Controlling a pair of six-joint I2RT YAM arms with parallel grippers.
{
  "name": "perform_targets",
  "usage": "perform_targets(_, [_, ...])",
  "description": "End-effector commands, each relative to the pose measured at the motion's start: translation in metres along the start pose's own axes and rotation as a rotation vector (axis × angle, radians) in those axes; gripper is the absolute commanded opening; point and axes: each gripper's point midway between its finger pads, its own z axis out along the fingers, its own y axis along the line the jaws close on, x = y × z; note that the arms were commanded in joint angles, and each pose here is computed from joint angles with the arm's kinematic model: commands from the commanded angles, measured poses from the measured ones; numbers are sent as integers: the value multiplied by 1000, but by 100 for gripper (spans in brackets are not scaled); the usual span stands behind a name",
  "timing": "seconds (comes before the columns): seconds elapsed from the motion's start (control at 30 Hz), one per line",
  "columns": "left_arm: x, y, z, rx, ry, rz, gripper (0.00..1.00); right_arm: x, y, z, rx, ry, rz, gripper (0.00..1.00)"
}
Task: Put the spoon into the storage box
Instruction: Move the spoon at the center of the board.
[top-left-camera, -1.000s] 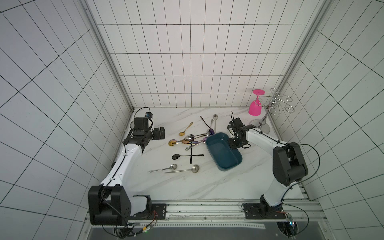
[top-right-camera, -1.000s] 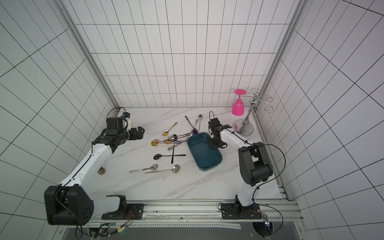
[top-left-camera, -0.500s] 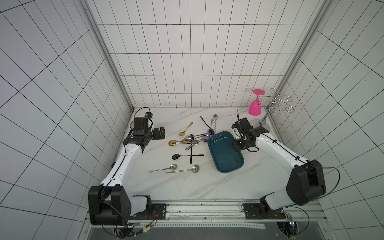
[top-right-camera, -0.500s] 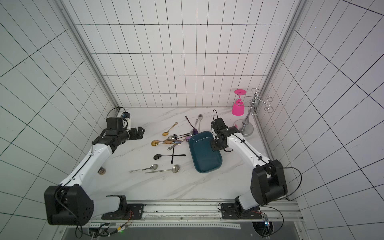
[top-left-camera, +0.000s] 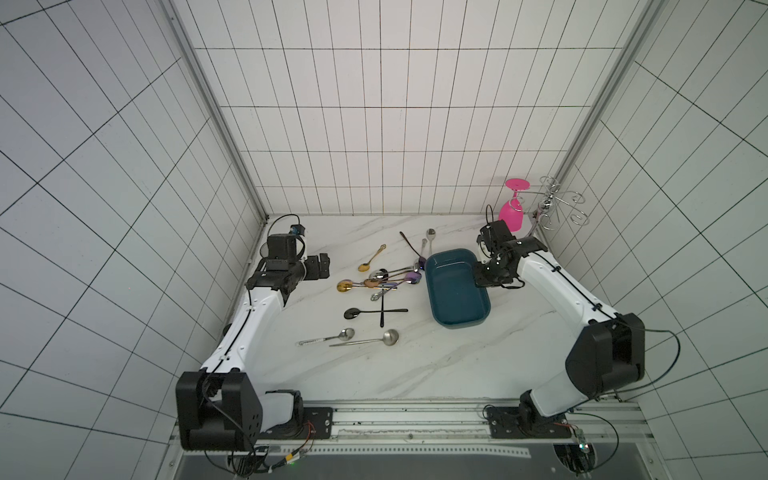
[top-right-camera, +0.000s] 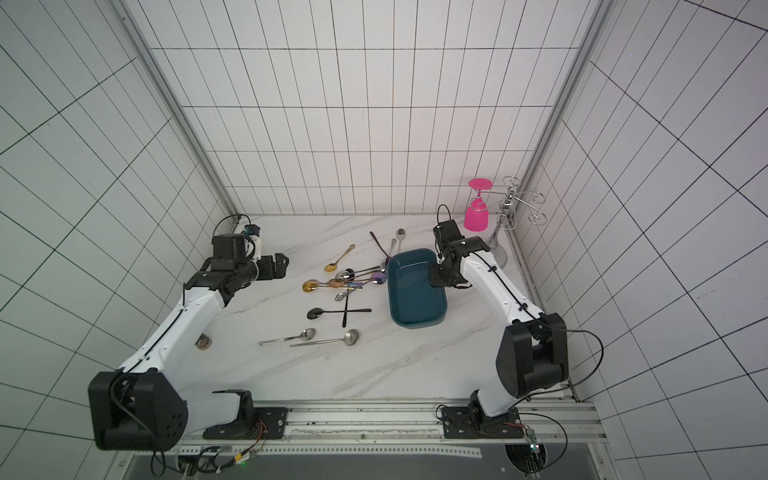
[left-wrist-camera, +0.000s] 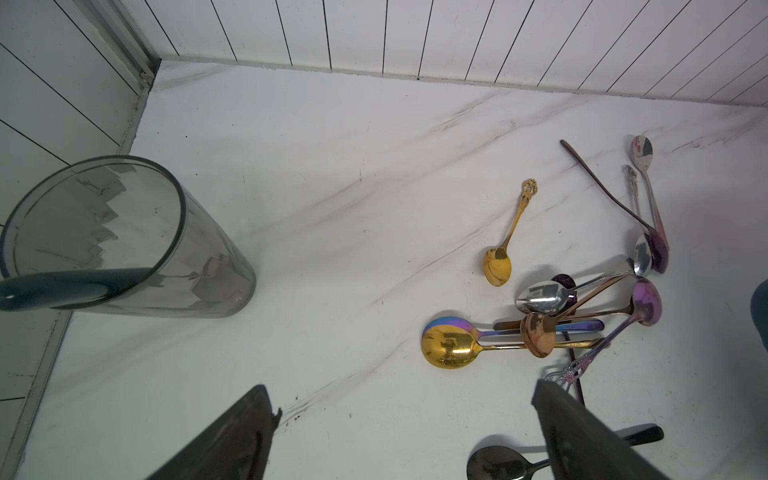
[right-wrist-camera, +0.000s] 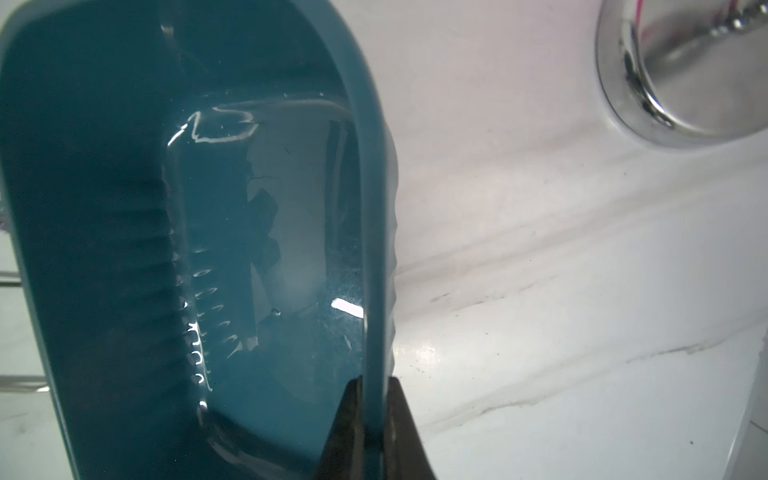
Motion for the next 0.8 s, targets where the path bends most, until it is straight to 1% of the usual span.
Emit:
perform_targets(0.0, [-3, -2, 0, 13, -17, 0, 99, -3, -9, 9, 35, 42, 48, 0])
perform_targets(0.13, [-4, -1, -1, 8, -21, 3, 99, -1, 3, 34, 31, 83, 47, 0])
perform_targets(0.3, [-5, -1, -3, 8, -24, 2, 99, -6, 22, 56, 39, 83, 76, 0])
perform_targets(0.57, [-6, -1, -5, 4, -32, 7, 99, -33, 81, 73, 30, -12, 56, 0])
perform_targets(0.7, [-6, 0, -5, 0, -34, 9, 99, -38, 116, 77, 6, -50, 28, 0])
perform_targets(0.77, [-7, 0, -6, 0, -36, 9, 99, -45, 139, 76, -19, -88, 7, 0])
